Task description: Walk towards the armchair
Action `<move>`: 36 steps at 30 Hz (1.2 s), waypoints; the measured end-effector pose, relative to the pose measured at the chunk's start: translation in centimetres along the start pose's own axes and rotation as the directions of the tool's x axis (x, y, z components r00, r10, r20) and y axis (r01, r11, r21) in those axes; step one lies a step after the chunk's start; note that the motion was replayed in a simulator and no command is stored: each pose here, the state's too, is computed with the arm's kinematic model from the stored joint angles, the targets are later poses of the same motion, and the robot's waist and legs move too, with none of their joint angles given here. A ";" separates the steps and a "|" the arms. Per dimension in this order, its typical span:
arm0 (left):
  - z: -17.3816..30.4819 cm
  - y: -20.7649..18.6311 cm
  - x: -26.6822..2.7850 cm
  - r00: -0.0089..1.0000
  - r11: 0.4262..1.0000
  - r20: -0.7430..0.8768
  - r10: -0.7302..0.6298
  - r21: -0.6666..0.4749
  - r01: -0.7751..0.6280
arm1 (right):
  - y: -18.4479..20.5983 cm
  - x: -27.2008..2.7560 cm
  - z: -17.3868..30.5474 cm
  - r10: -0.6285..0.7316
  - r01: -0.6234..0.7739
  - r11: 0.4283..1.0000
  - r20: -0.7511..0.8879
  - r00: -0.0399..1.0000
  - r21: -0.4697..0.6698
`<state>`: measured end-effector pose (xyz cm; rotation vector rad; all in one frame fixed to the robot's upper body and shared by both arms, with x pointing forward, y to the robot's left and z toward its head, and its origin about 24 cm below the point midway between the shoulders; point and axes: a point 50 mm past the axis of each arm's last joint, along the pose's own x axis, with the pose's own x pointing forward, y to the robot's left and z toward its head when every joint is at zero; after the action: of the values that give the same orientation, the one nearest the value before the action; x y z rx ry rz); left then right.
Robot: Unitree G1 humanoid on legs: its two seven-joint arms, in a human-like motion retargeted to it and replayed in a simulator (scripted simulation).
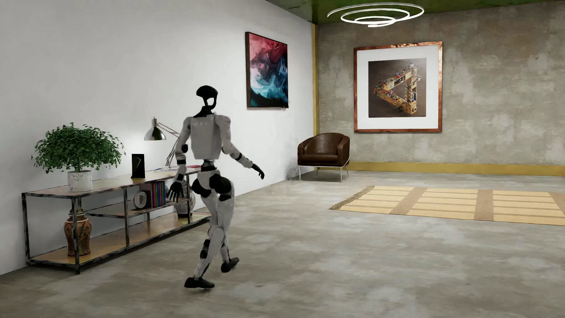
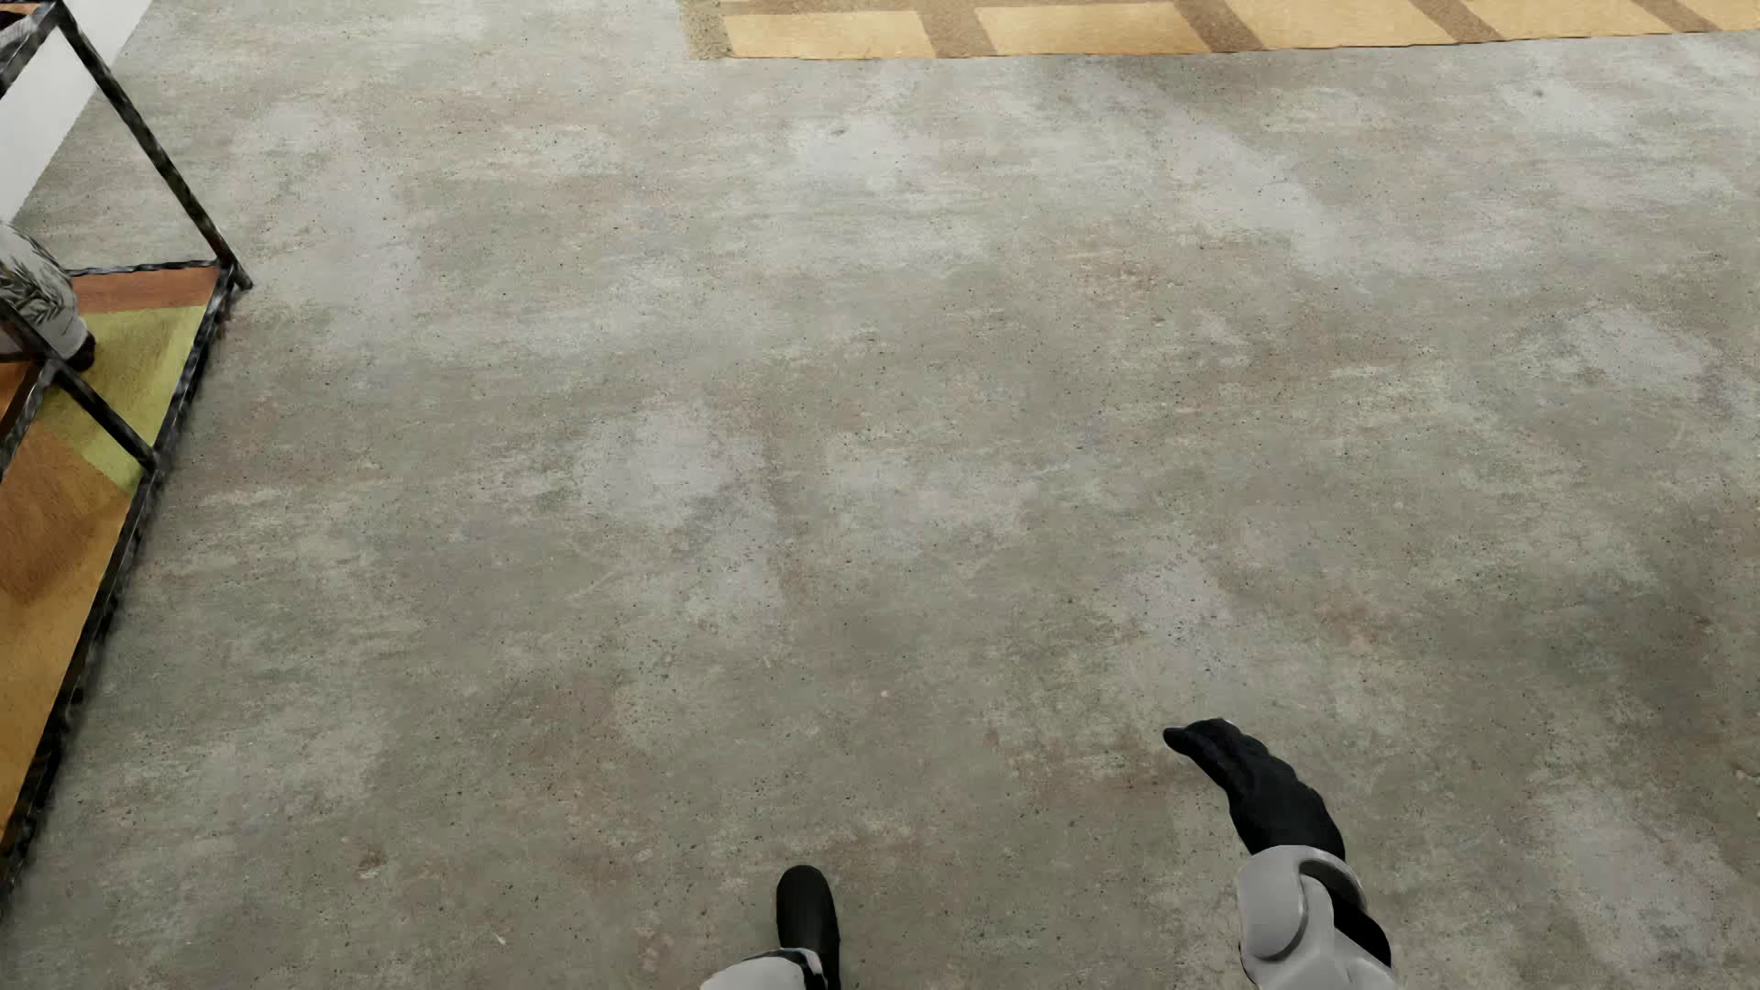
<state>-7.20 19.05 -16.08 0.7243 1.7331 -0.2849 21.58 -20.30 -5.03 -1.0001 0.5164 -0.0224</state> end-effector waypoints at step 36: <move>5.1 4.9 -0.8 0.960 0.981 0.202 0.195 -0.057 -0.188 | -1.3 0.2 -0.6 -0.042 0.043 0.998 -0.036 0.998 0.037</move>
<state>-0.16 19.81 -15.95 0.8001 1.4560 -0.1864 21.82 -21.49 -4.34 -0.9753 0.5254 -0.0877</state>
